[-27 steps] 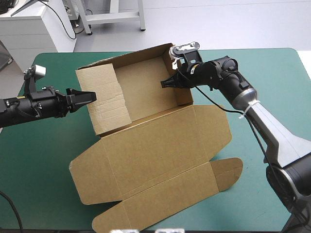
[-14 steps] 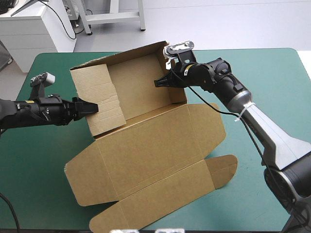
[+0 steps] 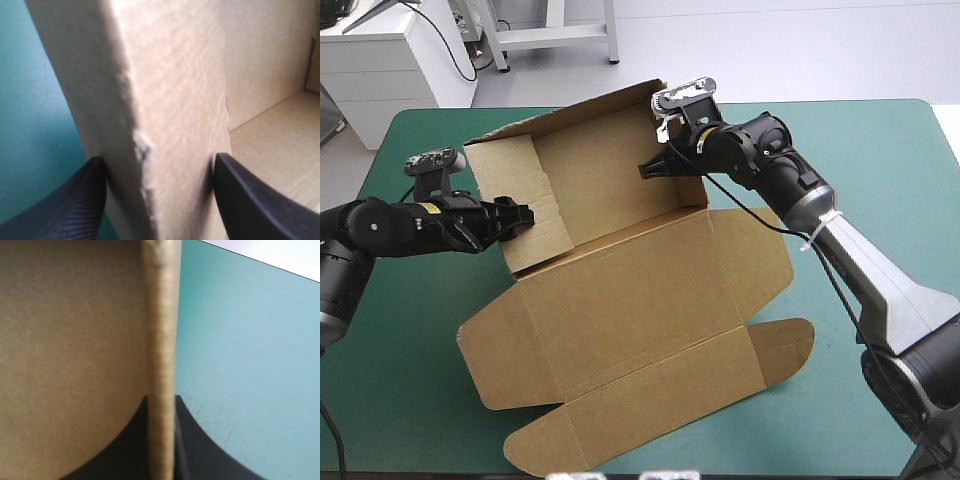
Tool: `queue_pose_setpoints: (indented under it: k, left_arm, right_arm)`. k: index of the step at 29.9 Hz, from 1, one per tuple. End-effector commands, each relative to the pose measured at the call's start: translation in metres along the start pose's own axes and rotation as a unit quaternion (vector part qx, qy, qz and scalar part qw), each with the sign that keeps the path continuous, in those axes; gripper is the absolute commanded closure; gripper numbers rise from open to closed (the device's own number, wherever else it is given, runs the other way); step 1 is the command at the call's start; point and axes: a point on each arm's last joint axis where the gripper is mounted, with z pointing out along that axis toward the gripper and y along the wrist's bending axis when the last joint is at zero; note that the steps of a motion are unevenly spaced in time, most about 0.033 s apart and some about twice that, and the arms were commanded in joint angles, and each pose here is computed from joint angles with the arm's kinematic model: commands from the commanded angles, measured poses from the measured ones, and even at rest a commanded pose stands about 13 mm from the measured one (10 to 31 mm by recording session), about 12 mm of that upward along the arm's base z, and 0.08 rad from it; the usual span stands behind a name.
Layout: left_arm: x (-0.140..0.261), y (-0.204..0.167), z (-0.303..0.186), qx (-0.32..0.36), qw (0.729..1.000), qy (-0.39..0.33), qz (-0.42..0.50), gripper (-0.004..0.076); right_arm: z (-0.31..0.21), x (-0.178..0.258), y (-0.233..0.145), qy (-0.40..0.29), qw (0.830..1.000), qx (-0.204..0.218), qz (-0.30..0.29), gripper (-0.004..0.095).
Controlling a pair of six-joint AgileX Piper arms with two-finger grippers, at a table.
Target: Fold the box
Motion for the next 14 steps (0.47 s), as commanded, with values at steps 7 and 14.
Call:
queue_pose_setpoints:
  k: [7, 14]
  left_arm:
    - [-0.016, -0.003, 0.014, 0.016, 0.996, -0.033, -0.083, 0.0381]
    - [-0.019, 0.002, 0.028, 0.010, 0.997, -0.027, -0.074, 0.0699]
  right_arm:
    - [-0.036, -0.017, 0.013, -0.045, 0.998, -0.032, 0.013, 0.0907]
    - [-0.037, -0.017, 0.013, -0.044, 0.998, -0.033, 0.014, 0.0908]
